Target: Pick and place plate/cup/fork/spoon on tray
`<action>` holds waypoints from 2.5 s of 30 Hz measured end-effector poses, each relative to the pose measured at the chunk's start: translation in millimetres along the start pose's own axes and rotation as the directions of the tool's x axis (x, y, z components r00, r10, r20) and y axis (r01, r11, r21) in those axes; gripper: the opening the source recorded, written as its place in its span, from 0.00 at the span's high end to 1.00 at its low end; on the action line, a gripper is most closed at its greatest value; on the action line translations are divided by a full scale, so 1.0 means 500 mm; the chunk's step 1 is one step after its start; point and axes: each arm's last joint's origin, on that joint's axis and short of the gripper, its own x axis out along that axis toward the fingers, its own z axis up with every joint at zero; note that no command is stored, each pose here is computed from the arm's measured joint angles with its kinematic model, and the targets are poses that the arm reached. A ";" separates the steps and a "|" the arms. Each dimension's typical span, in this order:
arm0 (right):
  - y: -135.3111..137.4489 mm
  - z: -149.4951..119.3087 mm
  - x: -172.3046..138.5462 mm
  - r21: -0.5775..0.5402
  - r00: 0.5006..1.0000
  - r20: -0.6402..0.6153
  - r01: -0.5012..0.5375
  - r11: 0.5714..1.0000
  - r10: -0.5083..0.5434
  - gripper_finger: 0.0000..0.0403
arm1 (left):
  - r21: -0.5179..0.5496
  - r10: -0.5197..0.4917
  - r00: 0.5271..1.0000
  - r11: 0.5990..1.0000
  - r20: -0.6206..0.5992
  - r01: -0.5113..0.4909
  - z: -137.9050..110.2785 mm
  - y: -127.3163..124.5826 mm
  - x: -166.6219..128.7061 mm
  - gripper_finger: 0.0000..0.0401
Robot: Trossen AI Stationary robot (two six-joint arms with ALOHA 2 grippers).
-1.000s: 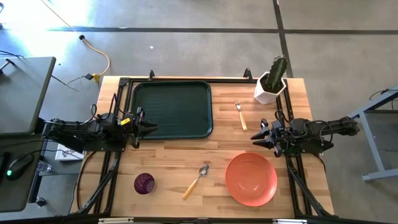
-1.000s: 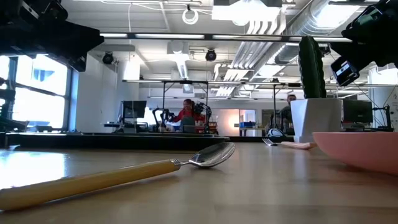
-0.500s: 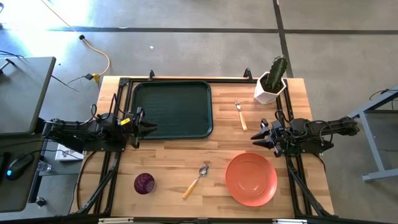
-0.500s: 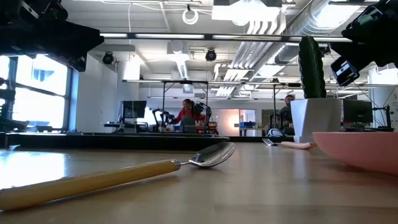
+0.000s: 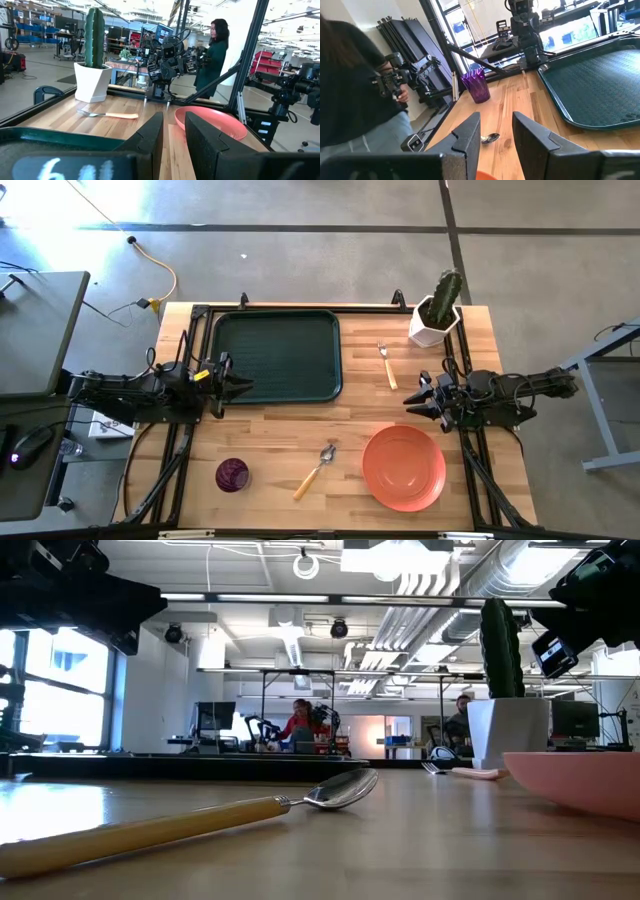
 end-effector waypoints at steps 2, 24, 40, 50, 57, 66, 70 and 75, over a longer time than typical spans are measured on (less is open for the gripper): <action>0.000 0.000 0.000 0.000 1.000 0.000 0.000 1.000 0.000 0.74 | 0.000 0.000 1.000 1.000 0.000 0.000 0.000 0.000 0.000 0.82; 0.000 0.000 0.000 0.003 1.000 0.001 0.000 1.000 0.000 0.74 | -0.282 0.218 0.975 0.939 0.045 -0.197 0.004 0.012 -0.001 0.82; -0.003 0.037 -0.005 0.338 0.945 0.258 0.105 0.935 -0.199 0.74 | -0.425 0.203 0.959 0.899 0.199 -0.102 0.035 0.008 -0.005 0.82; 0.024 0.123 -0.038 0.192 0.793 0.577 0.098 0.977 -0.193 0.74 | -0.404 0.207 0.959 0.907 0.192 -0.115 0.034 0.009 -0.004 0.82; 0.058 0.228 -0.066 0.168 0.807 0.482 0.297 0.940 -0.341 0.74 | -0.372 0.207 0.959 0.920 0.192 -0.124 0.034 0.009 -0.004 0.82; 0.076 0.303 -0.055 0.279 0.736 0.018 0.646 0.710 -0.677 0.74 | -0.348 0.210 0.962 0.927 0.173 -0.140 0.030 0.009 -0.004 0.82; 0.080 0.316 -0.030 0.280 0.676 -0.137 0.728 0.626 -0.724 0.74 | -0.339 0.214 0.966 0.928 0.145 -0.154 0.024 0.010 -0.003 0.82; 0.079 0.314 0.011 0.254 0.585 -0.299 0.810 0.528 -0.754 0.74 | -0.335 0.216 0.968 0.928 0.128 -0.163 0.021 0.010 -0.003 0.82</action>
